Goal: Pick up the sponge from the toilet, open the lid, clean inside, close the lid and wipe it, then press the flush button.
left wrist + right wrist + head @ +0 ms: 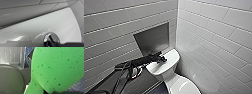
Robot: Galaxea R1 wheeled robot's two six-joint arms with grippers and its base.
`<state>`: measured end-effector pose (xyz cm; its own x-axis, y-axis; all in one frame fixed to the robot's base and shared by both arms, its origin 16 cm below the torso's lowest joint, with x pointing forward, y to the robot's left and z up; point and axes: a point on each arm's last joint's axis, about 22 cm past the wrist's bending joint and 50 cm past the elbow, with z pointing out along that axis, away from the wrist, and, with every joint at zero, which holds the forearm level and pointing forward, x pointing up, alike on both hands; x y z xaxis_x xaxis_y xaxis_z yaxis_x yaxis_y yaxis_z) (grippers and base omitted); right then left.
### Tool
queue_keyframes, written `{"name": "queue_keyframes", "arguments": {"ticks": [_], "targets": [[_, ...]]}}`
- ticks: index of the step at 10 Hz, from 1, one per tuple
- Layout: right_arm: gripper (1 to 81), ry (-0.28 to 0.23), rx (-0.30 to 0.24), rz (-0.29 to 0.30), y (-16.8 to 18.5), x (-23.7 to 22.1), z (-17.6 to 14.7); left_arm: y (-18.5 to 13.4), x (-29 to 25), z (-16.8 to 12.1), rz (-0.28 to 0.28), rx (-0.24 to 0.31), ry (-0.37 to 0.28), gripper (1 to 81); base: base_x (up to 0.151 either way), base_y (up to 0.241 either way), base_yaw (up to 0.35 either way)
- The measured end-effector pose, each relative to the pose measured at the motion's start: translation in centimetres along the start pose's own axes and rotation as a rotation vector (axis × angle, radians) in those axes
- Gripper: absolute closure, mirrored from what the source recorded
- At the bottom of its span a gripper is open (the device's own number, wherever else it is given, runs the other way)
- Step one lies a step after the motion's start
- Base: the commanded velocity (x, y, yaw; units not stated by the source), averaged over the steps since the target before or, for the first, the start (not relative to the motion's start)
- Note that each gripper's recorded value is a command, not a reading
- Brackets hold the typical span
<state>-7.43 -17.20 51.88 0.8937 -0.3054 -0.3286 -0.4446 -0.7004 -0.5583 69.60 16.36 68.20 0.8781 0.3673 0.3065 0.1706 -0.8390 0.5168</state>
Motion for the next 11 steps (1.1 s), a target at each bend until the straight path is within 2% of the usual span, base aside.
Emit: {"name": "queue_keyframes", "arguments": {"ticks": [4, 9, 11], "targets": [[81.1, 0.001, -0.003, -0.001, 0.0, -0.1, 0.5, 0.9, -0.6, 0.5, 0.022, -0.003, -0.005, 81.1, 0.0, 0.0, 0.0], [81.1, 0.005, -0.014, -0.009, 0.0, -0.7, 2.6, 0.3, -1.6, 1.5, 0.114, 0.004, 0.034, 81.1, 0.0, 0.0, 0.0], [81.1, 0.006, -0.016, -0.011, 0.2, -0.6, 2.3, 0.3, -1.7, 1.4, 0.115, 0.001, 0.035, 81.1, 0.0, 0.0, 0.0]]}}
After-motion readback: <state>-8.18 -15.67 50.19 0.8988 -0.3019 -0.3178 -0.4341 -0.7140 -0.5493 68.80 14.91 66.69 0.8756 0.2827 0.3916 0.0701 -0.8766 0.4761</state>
